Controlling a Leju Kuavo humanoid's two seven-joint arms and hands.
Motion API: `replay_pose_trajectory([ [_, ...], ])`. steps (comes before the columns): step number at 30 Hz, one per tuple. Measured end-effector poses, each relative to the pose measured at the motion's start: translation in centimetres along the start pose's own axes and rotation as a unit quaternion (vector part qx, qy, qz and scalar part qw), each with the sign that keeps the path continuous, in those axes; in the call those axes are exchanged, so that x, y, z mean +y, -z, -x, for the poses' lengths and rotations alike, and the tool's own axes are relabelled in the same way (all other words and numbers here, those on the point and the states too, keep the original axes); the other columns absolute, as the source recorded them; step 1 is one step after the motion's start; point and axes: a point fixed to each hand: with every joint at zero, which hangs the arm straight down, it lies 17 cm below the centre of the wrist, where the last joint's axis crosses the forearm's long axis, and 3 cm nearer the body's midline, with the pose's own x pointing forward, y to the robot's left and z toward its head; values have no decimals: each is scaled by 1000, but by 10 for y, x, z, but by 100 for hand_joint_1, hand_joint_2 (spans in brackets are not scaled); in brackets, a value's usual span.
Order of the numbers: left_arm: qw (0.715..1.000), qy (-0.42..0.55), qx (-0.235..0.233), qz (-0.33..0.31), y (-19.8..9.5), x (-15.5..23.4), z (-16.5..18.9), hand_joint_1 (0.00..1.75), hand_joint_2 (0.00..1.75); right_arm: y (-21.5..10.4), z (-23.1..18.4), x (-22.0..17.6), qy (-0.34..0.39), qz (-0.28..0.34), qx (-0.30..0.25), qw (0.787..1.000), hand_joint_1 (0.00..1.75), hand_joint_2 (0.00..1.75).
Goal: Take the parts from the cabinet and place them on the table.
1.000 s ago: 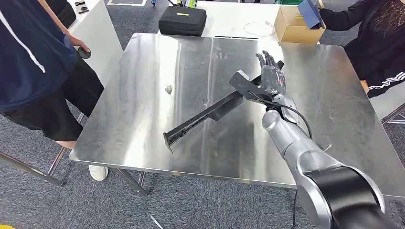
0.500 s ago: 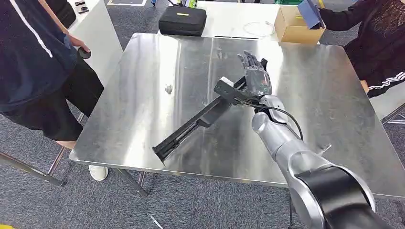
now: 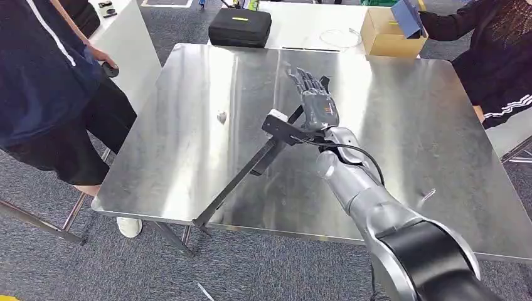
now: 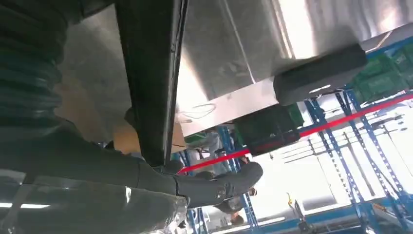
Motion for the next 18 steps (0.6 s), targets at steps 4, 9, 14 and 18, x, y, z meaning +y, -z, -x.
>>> replay_pose_trajectory([
  [4,1000,1,0,0,0,0,0,0,0,-1,0,2,3,-1,-1,1000,0,175],
  [9,1000,4,-3,2,0,-1,-1,0,0,-2,5,4,10,-10,12,1000,0,175],
  [14,1000,6,-7,3,0,-1,-2,0,0,-4,24,2,14,-11,38,999,0,175],
  [18,1000,9,-12,3,0,-2,-3,0,0,-6,42,-2,8,-8,62,998,0,175],
])
